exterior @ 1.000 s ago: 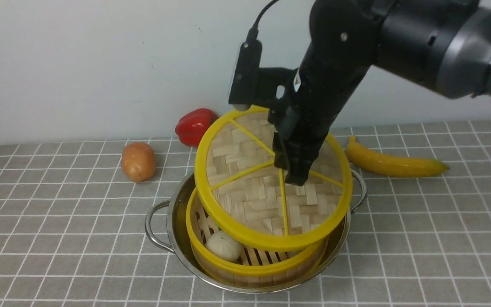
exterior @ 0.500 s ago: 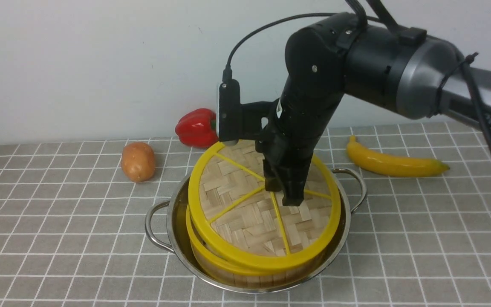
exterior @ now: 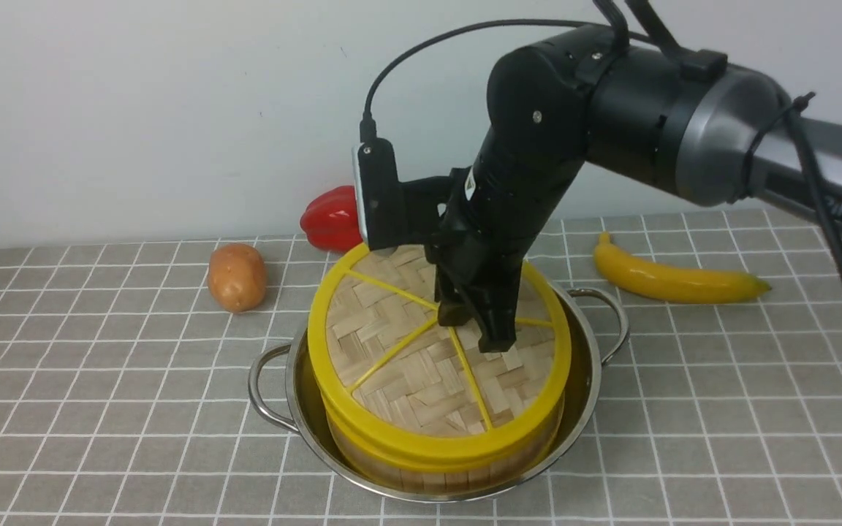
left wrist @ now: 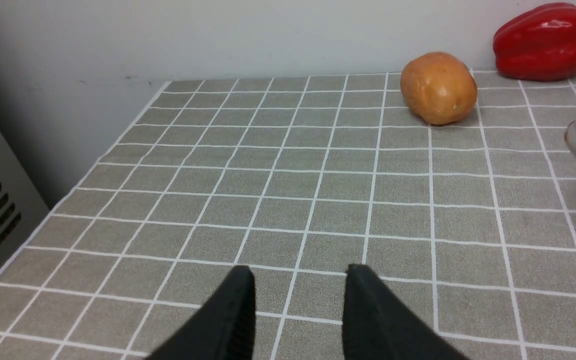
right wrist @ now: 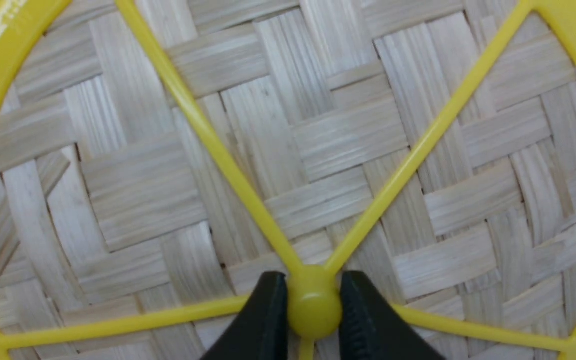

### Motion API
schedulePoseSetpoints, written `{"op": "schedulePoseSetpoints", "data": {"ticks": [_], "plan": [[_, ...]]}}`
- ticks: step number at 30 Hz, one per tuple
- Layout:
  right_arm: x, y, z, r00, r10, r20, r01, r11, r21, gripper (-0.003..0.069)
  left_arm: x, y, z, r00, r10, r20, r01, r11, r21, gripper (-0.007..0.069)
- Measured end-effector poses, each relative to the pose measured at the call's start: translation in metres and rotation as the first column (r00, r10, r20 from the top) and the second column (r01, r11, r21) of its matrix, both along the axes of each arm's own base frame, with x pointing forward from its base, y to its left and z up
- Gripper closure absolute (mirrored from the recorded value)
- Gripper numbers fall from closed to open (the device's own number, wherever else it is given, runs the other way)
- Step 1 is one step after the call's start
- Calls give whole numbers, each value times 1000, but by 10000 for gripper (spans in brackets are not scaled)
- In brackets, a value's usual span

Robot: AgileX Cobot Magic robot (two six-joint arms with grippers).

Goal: Place the steamer in the pot on the grey tablecloth, and put the lid on the steamer.
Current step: 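Place the bamboo steamer lid onto the steamer basket in the pot with the right gripper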

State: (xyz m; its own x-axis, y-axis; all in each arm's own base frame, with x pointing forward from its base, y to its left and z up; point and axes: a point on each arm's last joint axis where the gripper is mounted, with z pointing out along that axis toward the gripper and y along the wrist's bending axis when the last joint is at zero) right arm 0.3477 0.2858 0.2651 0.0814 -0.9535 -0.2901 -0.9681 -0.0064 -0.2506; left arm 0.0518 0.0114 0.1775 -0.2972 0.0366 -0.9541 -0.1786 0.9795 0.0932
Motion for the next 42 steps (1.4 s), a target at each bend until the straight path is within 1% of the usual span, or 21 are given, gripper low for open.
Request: {"op": "schedulePoseSetpoints", "data": {"ticks": [12, 27, 42], "plan": [[8, 6, -21, 999, 31, 5, -31, 999, -12, 511, 0, 0, 0, 1000, 0, 0, 0, 1000, 0, 382], [9, 7, -22, 999, 44, 18, -44, 999, -9, 511, 0, 0, 0, 1000, 0, 0, 0, 1000, 0, 382], [8, 4, -16, 998, 53, 40, -51, 998, -42, 511, 0, 0, 0, 1000, 0, 0, 0, 1000, -1, 382]]}}
